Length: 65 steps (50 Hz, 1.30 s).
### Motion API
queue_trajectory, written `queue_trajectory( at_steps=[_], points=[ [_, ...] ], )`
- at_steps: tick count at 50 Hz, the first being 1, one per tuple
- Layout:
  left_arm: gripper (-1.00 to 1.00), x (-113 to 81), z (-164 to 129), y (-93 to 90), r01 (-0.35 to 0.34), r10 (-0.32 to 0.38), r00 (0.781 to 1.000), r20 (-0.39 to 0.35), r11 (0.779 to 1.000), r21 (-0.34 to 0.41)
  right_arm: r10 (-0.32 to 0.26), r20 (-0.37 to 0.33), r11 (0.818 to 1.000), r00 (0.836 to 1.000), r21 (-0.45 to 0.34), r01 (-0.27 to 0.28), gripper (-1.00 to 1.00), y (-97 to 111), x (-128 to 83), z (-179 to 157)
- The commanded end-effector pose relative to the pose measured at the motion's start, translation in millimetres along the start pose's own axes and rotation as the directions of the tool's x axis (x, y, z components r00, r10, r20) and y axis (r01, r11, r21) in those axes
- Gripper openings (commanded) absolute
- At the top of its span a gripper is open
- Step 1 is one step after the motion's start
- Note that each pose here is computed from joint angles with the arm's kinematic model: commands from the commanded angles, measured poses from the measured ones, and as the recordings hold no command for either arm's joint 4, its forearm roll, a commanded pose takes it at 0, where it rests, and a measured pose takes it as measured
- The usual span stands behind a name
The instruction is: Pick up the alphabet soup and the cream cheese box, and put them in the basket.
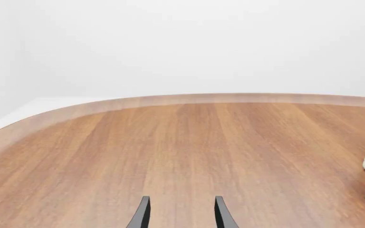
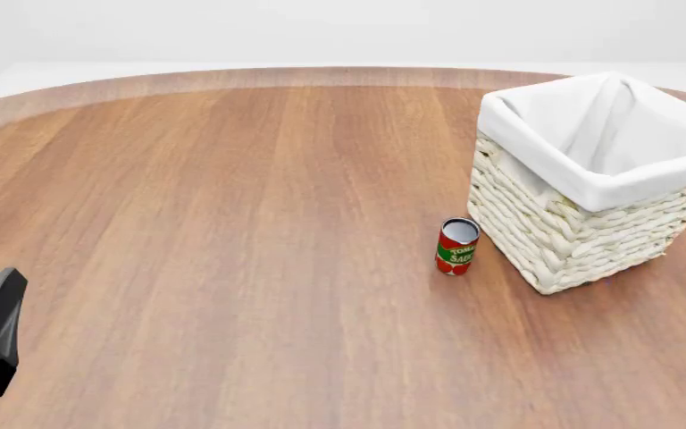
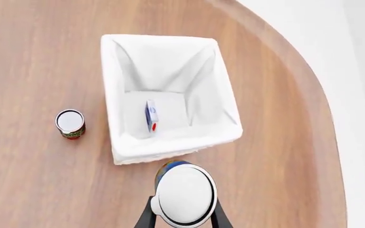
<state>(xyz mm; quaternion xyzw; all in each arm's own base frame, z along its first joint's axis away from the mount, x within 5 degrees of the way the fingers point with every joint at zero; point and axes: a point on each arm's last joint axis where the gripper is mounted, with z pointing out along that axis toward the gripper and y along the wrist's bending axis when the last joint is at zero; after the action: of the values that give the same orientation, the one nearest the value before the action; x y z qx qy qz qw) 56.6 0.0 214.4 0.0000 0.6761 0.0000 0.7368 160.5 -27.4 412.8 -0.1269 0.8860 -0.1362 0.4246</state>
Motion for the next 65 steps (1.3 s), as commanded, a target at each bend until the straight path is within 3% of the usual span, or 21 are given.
queue_trajectory(
  at_steps=[1, 44, 65],
  points=[
    [1.0, 0.0, 0, 0.0, 0.0, 0.0, 1.0, 0.0, 1.0, 0.0, 0.012, 0.036, 1.0, 0.999, 0.012, -0.012, -1.0, -7, -18, -1],
    [1.0, 0.0, 0, 0.0, 0.0, 0.0, 1.0, 0.0, 1.0, 0.0, -0.045, 0.059, 0.999, 0.997, -0.025, 0.046, -1.0, -6, -42, 40],
    [1.0, 0.0, 0, 0.0, 0.0, 0.0, 1.0, 0.0, 1.0, 0.0, -0.006, 0.014, 0.999, 1.0, -0.046, 0.006, -1.0, -6, -48, 86]
  ],
)
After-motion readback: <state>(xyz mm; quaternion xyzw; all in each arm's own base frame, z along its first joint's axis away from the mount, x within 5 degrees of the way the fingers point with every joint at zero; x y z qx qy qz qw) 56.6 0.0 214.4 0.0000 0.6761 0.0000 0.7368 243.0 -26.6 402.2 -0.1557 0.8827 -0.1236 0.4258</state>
